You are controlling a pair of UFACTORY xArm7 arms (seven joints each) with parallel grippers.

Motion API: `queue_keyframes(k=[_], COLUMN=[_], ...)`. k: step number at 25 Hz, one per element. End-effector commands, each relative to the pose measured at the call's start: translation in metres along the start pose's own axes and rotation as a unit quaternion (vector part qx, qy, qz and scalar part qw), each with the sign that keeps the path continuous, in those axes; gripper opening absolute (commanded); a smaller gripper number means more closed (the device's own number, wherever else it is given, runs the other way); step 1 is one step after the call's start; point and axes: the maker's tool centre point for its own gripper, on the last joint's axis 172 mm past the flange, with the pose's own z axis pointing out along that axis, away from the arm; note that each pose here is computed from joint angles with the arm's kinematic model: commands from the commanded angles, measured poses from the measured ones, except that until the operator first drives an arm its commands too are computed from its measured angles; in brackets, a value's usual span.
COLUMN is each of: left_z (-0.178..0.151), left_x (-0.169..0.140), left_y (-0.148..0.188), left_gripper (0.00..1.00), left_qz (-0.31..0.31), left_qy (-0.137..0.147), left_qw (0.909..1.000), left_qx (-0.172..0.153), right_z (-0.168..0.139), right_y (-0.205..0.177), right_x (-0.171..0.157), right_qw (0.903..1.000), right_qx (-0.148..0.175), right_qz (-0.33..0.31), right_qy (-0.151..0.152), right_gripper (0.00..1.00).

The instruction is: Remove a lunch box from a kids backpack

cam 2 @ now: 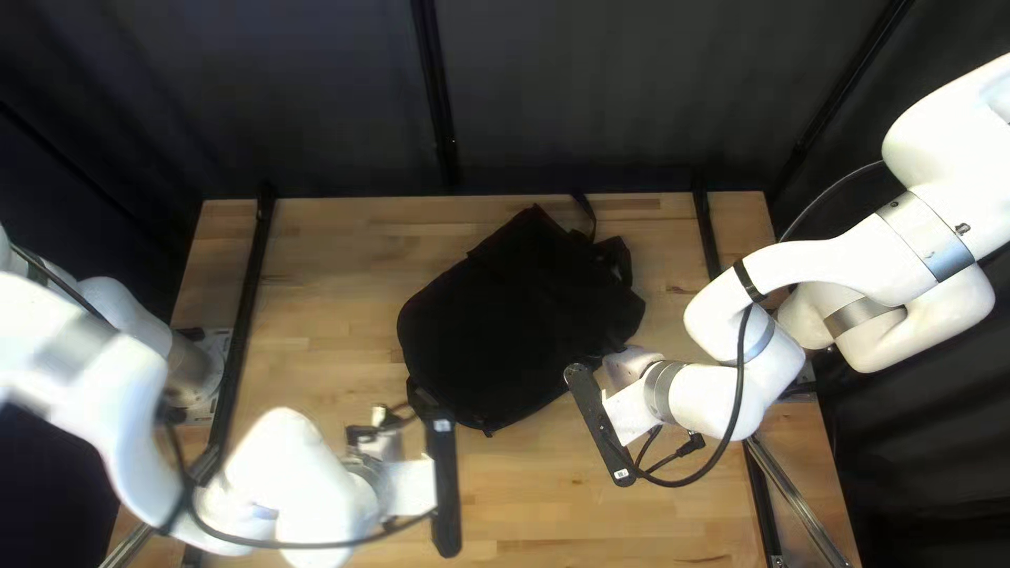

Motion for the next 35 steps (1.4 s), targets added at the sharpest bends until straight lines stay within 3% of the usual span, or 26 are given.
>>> queue_keyframes(k=[1,8,15,27,35], left_z=[0.037,0.072,0.09,0.089,0.087], left_x=[0.038,0.044,0.049,0.038,0.04], left_y=[0.011,0.006,-0.001,-0.006,0.004], left_gripper=[1.0,1.0,1.0,1.0,1.0], left_qz=[0.055,0.128,0.197,0.287,0.35], left_qy=[0.038,0.059,0.057,0.026,0.012], left_qw=[0.9977,0.9874,0.9712,0.9448,0.9194], left_qx=[-0.015,-0.072,-0.122,-0.156,-0.178], right_z=[-0.001,0.001,0.002,0.007,0.01], right_y=[0.0,-0.002,-0.002,-0.001,0.0], right_x=[-0.004,-0.004,-0.006,-0.01,-0.014], right_qw=[1.0,1.0,1.0,0.9999,0.9999], right_qx=[0.0,0.003,0.005,0.01,0.012], right_qz=[0.002,0.001,0.0,-0.002,-0.002], right_qy=[-0.002,-0.004,-0.006,-0.009,-0.01], right_gripper=[1.0,1.0,1.0,1.0,1.0])
